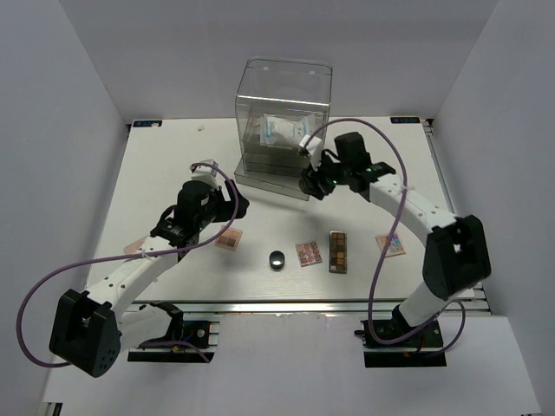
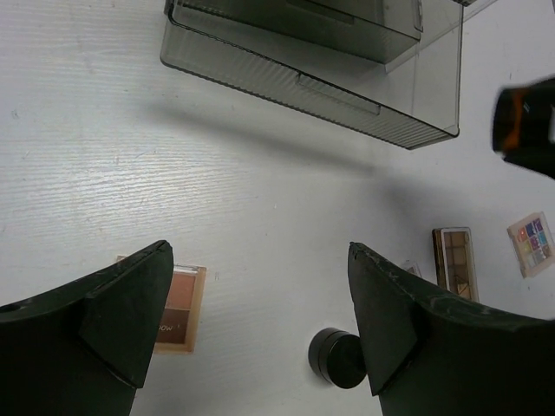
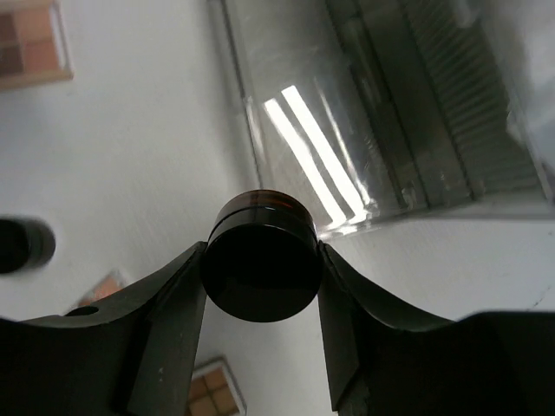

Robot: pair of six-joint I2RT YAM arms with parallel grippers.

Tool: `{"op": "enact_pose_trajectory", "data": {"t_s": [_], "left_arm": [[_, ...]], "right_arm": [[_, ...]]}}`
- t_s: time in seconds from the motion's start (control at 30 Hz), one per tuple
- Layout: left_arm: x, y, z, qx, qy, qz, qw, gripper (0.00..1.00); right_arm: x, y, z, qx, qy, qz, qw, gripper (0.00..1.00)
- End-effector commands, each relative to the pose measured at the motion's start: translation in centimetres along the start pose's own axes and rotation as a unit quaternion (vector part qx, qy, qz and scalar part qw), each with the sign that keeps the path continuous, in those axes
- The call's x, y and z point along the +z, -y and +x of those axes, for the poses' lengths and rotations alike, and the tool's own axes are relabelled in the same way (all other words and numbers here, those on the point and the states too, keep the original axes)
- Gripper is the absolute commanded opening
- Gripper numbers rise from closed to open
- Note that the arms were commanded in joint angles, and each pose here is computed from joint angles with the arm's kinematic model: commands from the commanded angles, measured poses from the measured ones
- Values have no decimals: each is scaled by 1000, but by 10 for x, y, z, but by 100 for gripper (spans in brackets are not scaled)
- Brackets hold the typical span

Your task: Organize the makeup

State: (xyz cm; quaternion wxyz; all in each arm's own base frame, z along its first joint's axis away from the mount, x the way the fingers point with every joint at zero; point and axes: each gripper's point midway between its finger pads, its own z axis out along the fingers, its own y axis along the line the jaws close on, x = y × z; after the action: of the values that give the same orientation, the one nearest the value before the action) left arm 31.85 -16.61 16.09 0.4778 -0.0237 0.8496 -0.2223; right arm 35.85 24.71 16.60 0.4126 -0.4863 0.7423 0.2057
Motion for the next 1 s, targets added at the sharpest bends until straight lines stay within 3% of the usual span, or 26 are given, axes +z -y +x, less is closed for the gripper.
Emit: {"op": "enact_pose_trajectory", "data": {"t_s": [0.0,0.17,0.4,0.47,0.6,0.97], "left_arm": [[-6,13,1,16,0,38,999,91],[-8,10,9,16,-7,39,999,90],[-13,7,19,5,-9,42,999,90],[-12,6,24,7,-16,44,999,90],[-9,9,38,12,-45,61,997,88],[-2,15,50,27,-71,73,994,86]], "right_arm": [[9,43,-59,45,49,102,993,0],[36,66,-63,103,45,173,978,0],[55,64,-51,103,29,175,979,2],[59,62,-46,105,23,173,979,16],[64,61,-37,107,12,170,980,33],[62,58,-38,89,12,159,983,61]]}}
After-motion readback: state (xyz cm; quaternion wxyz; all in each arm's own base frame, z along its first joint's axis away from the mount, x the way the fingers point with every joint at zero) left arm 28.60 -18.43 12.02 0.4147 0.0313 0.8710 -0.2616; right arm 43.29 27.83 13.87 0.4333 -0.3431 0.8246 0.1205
